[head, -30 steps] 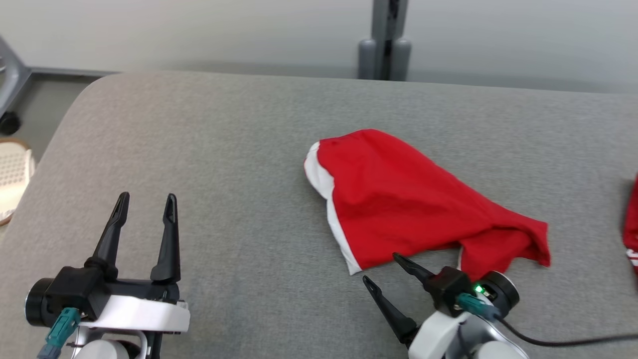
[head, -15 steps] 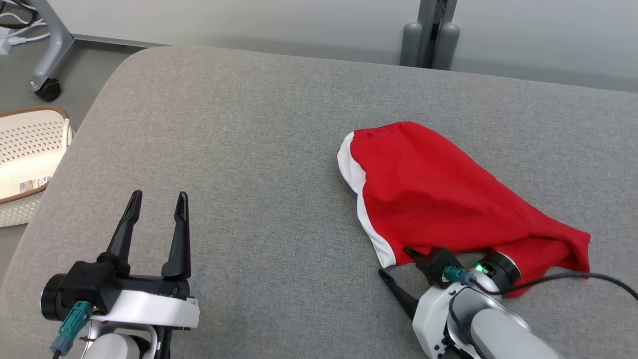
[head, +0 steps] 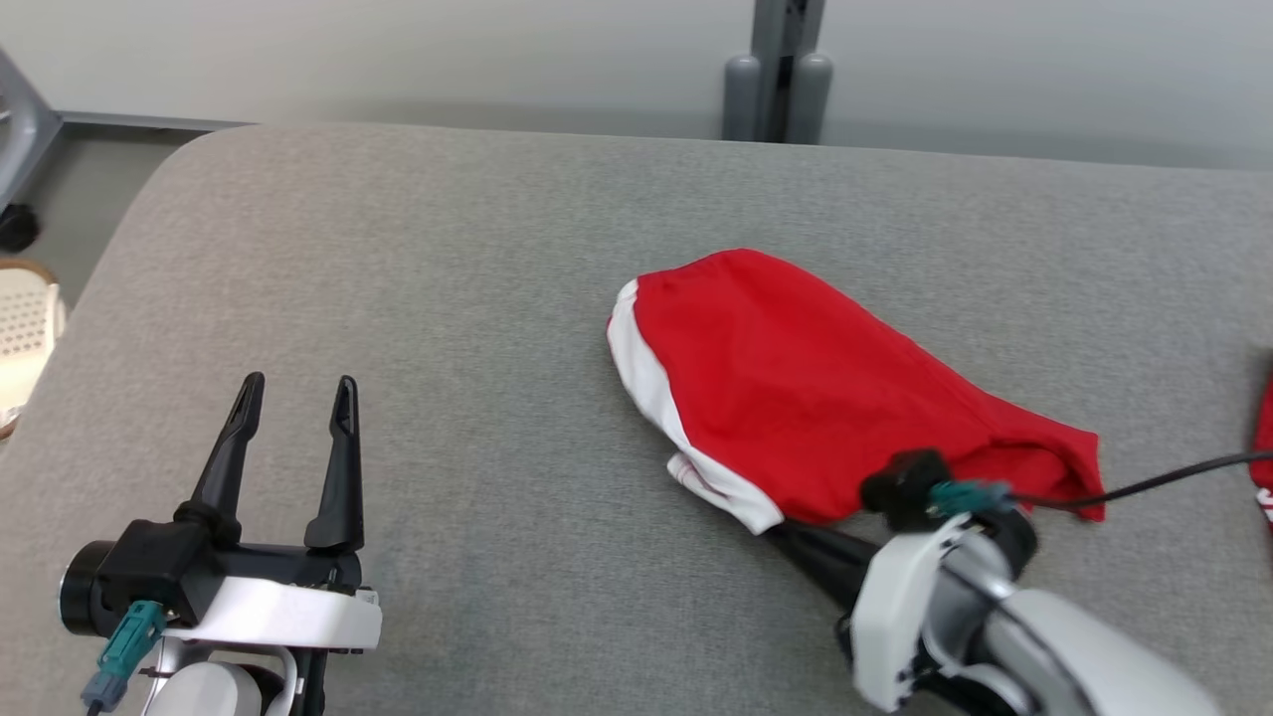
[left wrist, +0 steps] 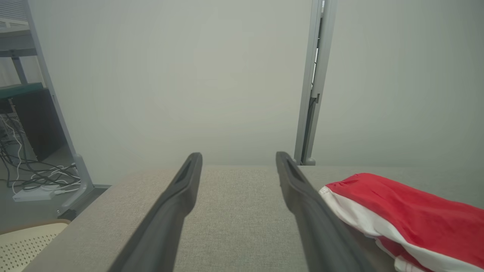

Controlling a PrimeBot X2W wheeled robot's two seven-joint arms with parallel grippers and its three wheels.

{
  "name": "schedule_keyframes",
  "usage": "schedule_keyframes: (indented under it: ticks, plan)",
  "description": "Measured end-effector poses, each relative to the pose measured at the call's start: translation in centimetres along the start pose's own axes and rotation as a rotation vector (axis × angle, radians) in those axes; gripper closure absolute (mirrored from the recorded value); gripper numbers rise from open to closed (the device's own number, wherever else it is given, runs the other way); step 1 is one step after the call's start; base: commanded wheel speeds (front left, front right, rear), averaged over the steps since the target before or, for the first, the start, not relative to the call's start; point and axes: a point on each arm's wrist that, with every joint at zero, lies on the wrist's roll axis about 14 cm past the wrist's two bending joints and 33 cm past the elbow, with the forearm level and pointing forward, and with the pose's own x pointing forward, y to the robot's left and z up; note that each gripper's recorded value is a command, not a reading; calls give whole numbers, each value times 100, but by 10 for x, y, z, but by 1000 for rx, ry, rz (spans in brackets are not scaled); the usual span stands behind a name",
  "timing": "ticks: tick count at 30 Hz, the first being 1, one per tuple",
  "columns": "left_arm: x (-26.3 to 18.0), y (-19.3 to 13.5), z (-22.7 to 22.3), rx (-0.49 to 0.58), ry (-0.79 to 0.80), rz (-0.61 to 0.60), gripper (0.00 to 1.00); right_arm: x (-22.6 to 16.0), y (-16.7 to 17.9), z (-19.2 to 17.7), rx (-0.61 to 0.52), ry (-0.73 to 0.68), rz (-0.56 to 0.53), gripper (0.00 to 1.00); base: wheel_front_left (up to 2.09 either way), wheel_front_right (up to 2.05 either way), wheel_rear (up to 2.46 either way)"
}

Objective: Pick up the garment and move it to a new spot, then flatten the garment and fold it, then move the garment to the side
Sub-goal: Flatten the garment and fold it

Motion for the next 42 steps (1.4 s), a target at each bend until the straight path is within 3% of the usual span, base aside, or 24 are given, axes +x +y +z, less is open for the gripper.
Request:
schedule_keyframes:
  ticks: [9,15,23,24,25,26,30,35,42]
  plan:
    - [12,-16,-3,-11,-4,-48,0,-62,-17,38,190,-11,27,100,0,0,0]
    - [17,-23,-10,-18,10,-70,0,-92,-62,71,313,-118,-54,100,0,0,0]
    - [23,-27,-14,-26,16,-80,0,-95,-134,37,468,-87,-248,100,0,0,0]
    - [23,-27,-15,-27,21,-81,0,-94,-140,30,478,-79,-268,66,0,0,0]
    - [22,-27,-17,-26,27,-80,0,-93,-144,23,488,-72,-288,16,0,0,0]
    - [22,-27,-19,-24,32,-79,0,-92,-148,16,496,-65,-306,0,0,0,0]
    - [25,-28,-21,-24,36,-86,0,-89,-154,6,531,-114,-346,0,0,0,0]
    - [30,-36,-24,-28,36,-109,0,-114,-164,-12,554,-220,-459,0,0,0,0]
    - [37,-46,-19,-30,19,-142,0,-185,-196,9,443,-556,-722,0,0,0,0]
